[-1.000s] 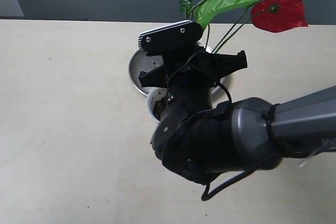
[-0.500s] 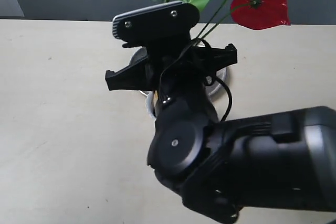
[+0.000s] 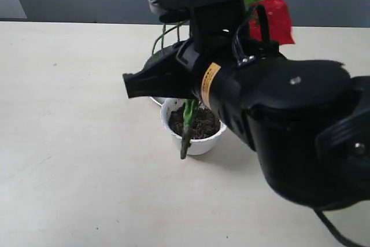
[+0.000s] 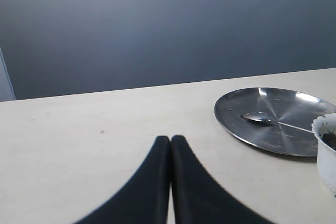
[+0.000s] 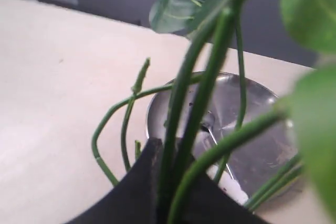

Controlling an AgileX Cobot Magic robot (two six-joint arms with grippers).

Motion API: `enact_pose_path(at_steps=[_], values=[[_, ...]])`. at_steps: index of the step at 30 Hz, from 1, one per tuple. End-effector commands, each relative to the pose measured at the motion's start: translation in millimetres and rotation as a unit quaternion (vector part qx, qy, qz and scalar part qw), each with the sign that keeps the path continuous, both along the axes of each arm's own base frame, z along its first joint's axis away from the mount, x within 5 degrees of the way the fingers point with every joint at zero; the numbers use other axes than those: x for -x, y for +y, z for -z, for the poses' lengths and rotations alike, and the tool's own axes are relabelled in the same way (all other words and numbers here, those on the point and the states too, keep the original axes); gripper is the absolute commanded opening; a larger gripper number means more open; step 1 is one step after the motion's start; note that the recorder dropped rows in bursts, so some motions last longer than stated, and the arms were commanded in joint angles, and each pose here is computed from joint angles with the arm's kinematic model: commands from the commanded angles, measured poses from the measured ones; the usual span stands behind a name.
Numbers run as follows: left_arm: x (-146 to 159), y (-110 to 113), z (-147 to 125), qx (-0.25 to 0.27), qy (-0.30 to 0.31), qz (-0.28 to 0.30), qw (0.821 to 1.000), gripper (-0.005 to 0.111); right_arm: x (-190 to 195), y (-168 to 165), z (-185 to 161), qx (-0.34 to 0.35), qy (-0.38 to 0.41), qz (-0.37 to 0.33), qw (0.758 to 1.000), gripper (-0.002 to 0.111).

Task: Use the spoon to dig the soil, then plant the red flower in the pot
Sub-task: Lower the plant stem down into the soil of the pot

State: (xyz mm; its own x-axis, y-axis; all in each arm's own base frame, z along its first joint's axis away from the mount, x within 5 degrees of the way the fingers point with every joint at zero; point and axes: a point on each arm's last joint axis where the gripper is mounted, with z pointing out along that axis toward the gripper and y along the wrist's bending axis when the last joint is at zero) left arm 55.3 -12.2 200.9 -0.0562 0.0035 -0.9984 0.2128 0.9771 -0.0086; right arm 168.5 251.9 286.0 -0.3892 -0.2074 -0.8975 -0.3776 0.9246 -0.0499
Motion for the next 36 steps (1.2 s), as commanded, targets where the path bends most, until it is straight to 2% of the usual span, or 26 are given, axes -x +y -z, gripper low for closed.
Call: enact_pose_path(at_steps=[1, 3, 6, 10, 12, 14, 16, 18, 22, 27, 31, 36], values=[[0, 0, -1, 0.000, -0.008, 0.003, 1.000, 0.001, -3, 4, 1, 0.091, -0.007, -0.148, 0.985, 0.000], [0, 0, -1, 0.000, -0.008, 0.003, 1.000, 0.001, 0, 11, 3, 0.122, -0.020, -0.245, 0.962, 0.000], [0, 0, -1, 0.000, -0.008, 0.003, 1.000, 0.001, 8, 21, 0, 0.127, -0.057, -0.342, 0.930, 0.000], [0, 0, -1, 0.000, -0.008, 0.003, 1.000, 0.001, 16, 31, -9, 0.116, -0.132, -0.416, 0.892, 0.000], [0, 0, -1, 0.000, -0.008, 0.003, 1.000, 0.001, 17, 39, -12, 0.059, -0.171, -0.421, 0.889, 0.000], [0, 0, -1, 0.000, -0.008, 0.003, 1.000, 0.001, 12, 40, -4, 0.021, -0.247, -0.390, 0.887, 0.000], [0, 0, -1, 0.000, -0.008, 0.003, 1.000, 0.001, 4, 30, 16, -0.035, -0.283, -0.252, 0.925, 0.000], [0, 0, -1, 0.000, -0.008, 0.003, 1.000, 0.001, -7, 14, 34, -0.056, -0.277, -0.161, 0.946, 0.000], [0, 0, -1, 0.000, -0.008, 0.003, 1.000, 0.001, -31, -6, 59, -0.072, -0.281, -0.094, 0.952, 0.000], [0, 0, -1, 0.000, -0.008, 0.003, 1.000, 0.001, -51, -16, 77, -0.050, -0.301, -0.061, 0.950, 0.000], [0, 0, -1, 0.000, -0.008, 0.003, 1.000, 0.001, -61, -16, 103, -0.045, -0.272, -0.068, 0.959, 0.000], [0, 0, -1, 0.000, -0.008, 0.003, 1.000, 0.001, -64, -10, 137, -0.008, -0.244, -0.097, 0.965, 0.000]])
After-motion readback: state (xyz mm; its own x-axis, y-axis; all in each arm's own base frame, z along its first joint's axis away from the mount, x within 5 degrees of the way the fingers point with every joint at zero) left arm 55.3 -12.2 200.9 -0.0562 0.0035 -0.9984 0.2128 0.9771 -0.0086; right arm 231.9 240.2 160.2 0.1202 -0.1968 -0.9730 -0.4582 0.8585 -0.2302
